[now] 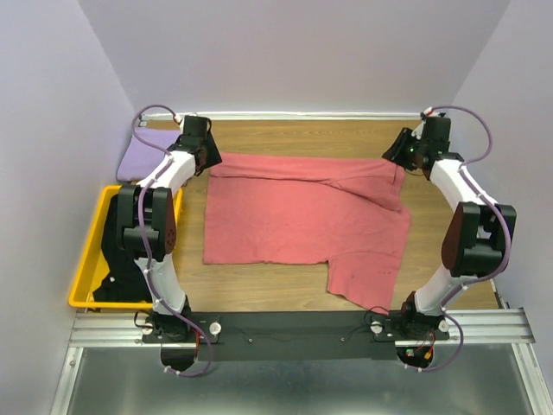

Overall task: Fold and stack the t-shirts
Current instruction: Fold the tshirt

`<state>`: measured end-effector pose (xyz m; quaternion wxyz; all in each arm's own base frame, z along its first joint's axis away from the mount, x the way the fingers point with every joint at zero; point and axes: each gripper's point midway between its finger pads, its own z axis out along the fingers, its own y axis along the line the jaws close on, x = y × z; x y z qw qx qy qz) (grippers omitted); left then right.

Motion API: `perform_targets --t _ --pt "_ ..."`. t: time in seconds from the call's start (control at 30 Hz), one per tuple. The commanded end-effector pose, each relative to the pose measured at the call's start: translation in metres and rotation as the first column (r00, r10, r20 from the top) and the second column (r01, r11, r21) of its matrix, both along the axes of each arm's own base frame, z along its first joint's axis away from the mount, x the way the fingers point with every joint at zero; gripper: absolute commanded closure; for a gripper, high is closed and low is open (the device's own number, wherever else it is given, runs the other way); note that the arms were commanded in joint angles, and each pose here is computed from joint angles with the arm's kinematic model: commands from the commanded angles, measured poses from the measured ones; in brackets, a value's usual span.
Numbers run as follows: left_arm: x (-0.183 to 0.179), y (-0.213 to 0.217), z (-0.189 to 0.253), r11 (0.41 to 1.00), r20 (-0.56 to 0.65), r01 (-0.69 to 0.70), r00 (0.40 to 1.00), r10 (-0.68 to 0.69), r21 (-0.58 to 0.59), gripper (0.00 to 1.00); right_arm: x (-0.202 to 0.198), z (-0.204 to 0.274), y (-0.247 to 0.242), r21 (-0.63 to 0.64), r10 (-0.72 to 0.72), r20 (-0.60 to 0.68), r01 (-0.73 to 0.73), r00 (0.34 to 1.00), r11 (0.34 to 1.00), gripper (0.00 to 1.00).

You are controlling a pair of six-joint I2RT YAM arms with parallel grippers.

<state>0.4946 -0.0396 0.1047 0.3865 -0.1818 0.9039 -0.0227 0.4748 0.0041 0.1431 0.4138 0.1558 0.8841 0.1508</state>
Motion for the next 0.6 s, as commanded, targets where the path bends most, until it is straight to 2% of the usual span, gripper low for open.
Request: perform_targets --t 0.0,0.07,0.13,0.2,0.27,0.4,0.57 --pt "0.006 0.002 -0.017 0.999 -0.002 -0.044 0.999 0.044 -0.007 0.34 -0.054 -0.051 0.001 -0.002 -0.057 -0.206 0.058 0.977 0.998 0.51" --pt "0.007 0.0 -0.021 0.999 -0.019 -0.035 0.999 0.035 -0.014 0.34 -0.065 -0.047 0.005 0.009 -0.037 -0.203 0.039 0.979 0.999 0.49" --pt "0.009 -0.005 -0.017 0.999 -0.008 -0.022 1.0 0.022 -0.024 0.35 -0.077 -0.051 0.026 0.012 0.067 -0.207 -0.066 0.976 0.998 0.46" --pt "0.005 -0.009 -0.012 1.0 0.001 -0.007 1.0 0.007 -0.021 0.35 -0.085 -0.052 0.039 -0.057 0.132 -0.22 -0.148 0.966 0.987 0.46" --pt "0.0 -0.015 -0.006 1.0 0.012 0.013 1.0 -0.013 -0.014 0.35 -0.093 -0.055 0.078 -0.111 0.233 -0.238 -0.265 0.943 0.958 0.46" --pt "-0.023 -0.031 0.006 0.998 0.029 0.055 0.998 -0.056 0.036 0.34 -0.096 -0.079 0.113 -0.174 0.287 -0.299 -0.348 0.91 0.921 0.48" --pt "-0.055 -0.044 0.015 0.991 0.047 0.093 0.994 -0.098 0.094 0.33 -0.083 -0.096 0.112 -0.246 0.259 -0.332 -0.348 0.907 0.904 0.52"
